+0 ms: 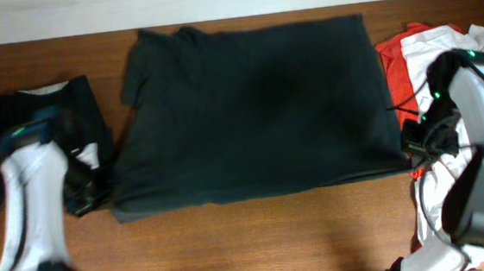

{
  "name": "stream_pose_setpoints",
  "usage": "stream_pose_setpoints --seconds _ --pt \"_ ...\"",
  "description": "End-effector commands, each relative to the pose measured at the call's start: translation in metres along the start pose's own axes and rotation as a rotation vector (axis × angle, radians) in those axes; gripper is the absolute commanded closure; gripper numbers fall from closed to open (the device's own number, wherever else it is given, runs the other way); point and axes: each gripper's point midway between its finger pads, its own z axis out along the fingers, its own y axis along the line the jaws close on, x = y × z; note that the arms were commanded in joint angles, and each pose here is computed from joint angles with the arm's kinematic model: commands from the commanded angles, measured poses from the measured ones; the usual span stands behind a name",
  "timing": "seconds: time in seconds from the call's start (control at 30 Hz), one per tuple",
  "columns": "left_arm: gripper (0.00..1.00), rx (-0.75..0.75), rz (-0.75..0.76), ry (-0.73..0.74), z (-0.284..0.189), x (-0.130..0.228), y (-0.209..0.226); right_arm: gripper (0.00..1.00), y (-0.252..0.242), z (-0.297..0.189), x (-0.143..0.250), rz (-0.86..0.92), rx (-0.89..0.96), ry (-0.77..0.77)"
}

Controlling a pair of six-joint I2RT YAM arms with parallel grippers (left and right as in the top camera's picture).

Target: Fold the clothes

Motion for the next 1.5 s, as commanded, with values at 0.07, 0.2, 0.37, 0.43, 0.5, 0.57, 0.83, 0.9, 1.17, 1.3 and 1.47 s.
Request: stream_pose_setpoints --seconds 0.07,0.2,0.37,0.43,0.5,0.57,0.83,0.9,1.17,1.3,1.47 --pt "0.99 0.054 -0.091 -0.065 -0.016 0.016 0.014 0.96 -0.014 -0.003 0.028 0.034 0.008 -0.068" --pt "1.00 0.053 -0.092 -0.036 -0.016 0.024 0.013 0.96 -0.014 -0.007 0.033 0.041 0.001 -0.109" --pt "1.00 0.225 -0.049 -0.182 -0.024 -0.014 -0.018 0.96 0.003 -0.013 0.002 0.013 -0.060 -0.235" --pt "1.00 0.282 -0.012 -0.254 -0.028 -0.031 -0.031 0.96 0.012 -0.019 -0.020 -0.007 -0.085 -0.329" --pt "0.99 0.338 0.031 -0.314 -0.031 -0.046 -0.046 0.96 0.020 -0.027 -0.038 -0.031 -0.094 -0.410" --pt "0.99 0.350 0.072 -0.368 -0.032 -0.061 -0.056 0.96 0.027 -0.034 -0.053 -0.048 -0.106 -0.480" --pt "1.00 0.358 0.090 -0.434 -0.018 -0.104 -0.066 0.96 0.046 -0.052 -0.104 -0.082 -0.143 -0.670" --pt "1.00 0.356 0.087 -0.422 -0.006 -0.115 -0.066 0.96 0.049 -0.054 -0.116 -0.083 -0.149 -0.704" --pt "1.00 0.356 0.091 -0.406 0.038 -0.153 -0.070 0.96 0.058 -0.036 -0.145 -0.095 -0.175 -0.709" --pt "1.00 0.366 0.141 -0.445 0.051 -0.171 -0.087 0.92 0.068 -0.021 -0.159 -0.110 -0.212 -0.694" --pt "0.99 0.379 0.191 -0.526 0.049 -0.189 -0.104 0.91 0.075 -0.012 -0.172 -0.121 -0.241 -0.701"
